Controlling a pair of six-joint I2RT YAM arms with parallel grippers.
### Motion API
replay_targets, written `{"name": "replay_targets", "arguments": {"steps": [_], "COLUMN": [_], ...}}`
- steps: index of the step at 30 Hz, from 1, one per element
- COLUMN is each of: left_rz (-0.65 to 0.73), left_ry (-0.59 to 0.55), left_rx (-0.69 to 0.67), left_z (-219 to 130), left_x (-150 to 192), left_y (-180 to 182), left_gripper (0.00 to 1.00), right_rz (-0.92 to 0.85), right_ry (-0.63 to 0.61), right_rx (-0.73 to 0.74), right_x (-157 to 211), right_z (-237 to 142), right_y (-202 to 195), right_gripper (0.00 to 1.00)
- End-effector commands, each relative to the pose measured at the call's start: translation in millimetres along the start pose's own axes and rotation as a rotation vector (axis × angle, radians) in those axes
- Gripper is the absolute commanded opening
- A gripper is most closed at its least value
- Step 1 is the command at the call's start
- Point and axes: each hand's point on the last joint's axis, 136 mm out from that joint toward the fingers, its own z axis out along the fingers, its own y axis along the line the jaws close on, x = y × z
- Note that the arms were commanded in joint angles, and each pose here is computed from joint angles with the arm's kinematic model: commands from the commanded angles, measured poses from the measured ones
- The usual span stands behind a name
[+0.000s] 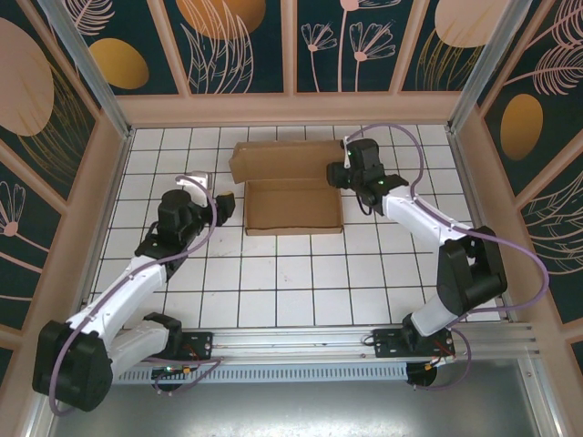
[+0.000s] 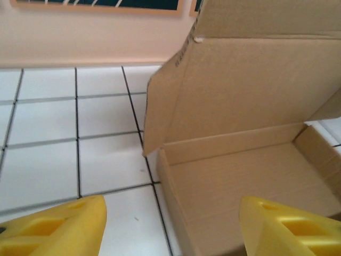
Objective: Fold the paper box
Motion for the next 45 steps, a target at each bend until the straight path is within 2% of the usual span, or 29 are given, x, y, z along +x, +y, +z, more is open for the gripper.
{"name": "replay_targets", "arguments": {"steps": [1, 5, 11, 16, 22, 24, 29, 40, 42, 45], "left_rz": [0.179, 0.214, 0.290, 0.299, 0.352, 0.353, 0.324, 0.308, 0.308, 0.304], "left_ry": [-0.085, -0.056, -0.009, -0.007, 0.017, 0.013, 0.019, 0.002, -0.012, 0.001], "left_rx": [-0.048, 0.024, 0.065, 0.100, 0.193, 0.246, 0.345, 0.317, 0.320, 0.331], "left_z": [18, 42, 67, 80, 91, 92, 94, 101, 102, 104], "left_x": [-35, -42, -44, -50, -44, -40, -32, -38, -47, -46], "left_y": [5, 3, 5, 15, 15, 13, 7, 12, 11, 10], "left_gripper": [0.69, 0.64, 0.64, 0.64, 0.60, 0.59, 0.53, 0.47, 0.44, 0.36], "right_rz": [-0.041, -0.113, -0.186, -0.352, -0.493, -0.489, -0.435, -0.429, -0.434, -0.437], "right_ry": [-0.012, -0.022, -0.027, -0.144, -0.166, -0.197, -0.231, -0.212, -0.202, -0.177], "right_rx": [0.022, 0.025, -0.069, -0.140, -0.225, -0.273, -0.358, -0.434, -0.436, -0.437], "right_x": [-19, -20, -17, -10, -4, -6, -9, -14, -14, -12], "right_z": [1, 5, 17, 18, 24, 20, 15, 23, 25, 30], "right_y": [-8, -12, -15, -9, -10, -13, -32, -25, -23, -20], "right_gripper": [0.53, 0.50, 0.46, 0.50, 0.46, 0.43, 0.43, 0.41, 0.38, 0.26]}}
